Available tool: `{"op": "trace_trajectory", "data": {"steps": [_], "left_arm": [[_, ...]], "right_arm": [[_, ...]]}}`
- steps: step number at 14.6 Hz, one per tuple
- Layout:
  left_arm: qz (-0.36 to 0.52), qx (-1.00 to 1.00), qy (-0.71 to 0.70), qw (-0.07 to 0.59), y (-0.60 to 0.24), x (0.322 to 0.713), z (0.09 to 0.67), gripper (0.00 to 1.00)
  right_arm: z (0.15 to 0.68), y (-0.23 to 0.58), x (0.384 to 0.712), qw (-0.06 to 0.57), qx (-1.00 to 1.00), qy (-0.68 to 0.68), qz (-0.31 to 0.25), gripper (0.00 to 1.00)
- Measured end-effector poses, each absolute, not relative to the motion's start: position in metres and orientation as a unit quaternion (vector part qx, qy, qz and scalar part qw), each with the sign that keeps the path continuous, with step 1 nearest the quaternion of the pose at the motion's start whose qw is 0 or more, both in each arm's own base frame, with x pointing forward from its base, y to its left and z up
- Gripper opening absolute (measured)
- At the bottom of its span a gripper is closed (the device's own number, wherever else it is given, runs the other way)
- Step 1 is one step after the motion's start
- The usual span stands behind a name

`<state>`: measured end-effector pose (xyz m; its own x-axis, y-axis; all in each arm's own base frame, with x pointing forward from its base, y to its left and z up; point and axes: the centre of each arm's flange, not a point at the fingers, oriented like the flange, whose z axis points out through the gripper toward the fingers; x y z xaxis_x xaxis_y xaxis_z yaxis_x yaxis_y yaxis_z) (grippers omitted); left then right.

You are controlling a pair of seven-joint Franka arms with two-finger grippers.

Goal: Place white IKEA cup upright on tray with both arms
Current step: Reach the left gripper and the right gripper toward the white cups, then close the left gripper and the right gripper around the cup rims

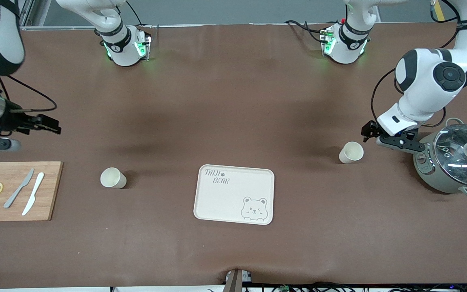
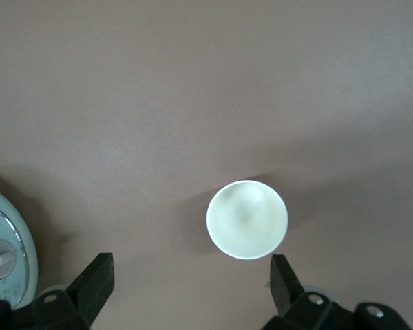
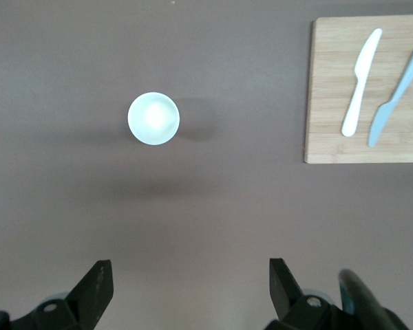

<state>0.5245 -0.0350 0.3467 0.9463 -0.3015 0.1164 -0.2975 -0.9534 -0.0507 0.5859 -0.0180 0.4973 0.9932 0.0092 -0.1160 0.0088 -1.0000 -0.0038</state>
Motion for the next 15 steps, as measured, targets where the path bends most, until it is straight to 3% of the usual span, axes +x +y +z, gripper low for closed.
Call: {"op": "trace_trajectory", "data": {"steps": [7, 15], "left_arm": [[-0.068, -0.987, 0.148, 0.011, -0.026, 0.516, 0.283, 1.00], [-0.082, -0.985, 0.149, 0.006, -0.029, 0.521, 0.240, 1.00]], "right_arm": [[0.384, 0.009, 0.631, -0.011, -0.998, -0.025, 0.062, 1.00], [0.315, 0.015, 0.646, -0.014, -0.999, -0.029, 0.007, 1.00]]}}
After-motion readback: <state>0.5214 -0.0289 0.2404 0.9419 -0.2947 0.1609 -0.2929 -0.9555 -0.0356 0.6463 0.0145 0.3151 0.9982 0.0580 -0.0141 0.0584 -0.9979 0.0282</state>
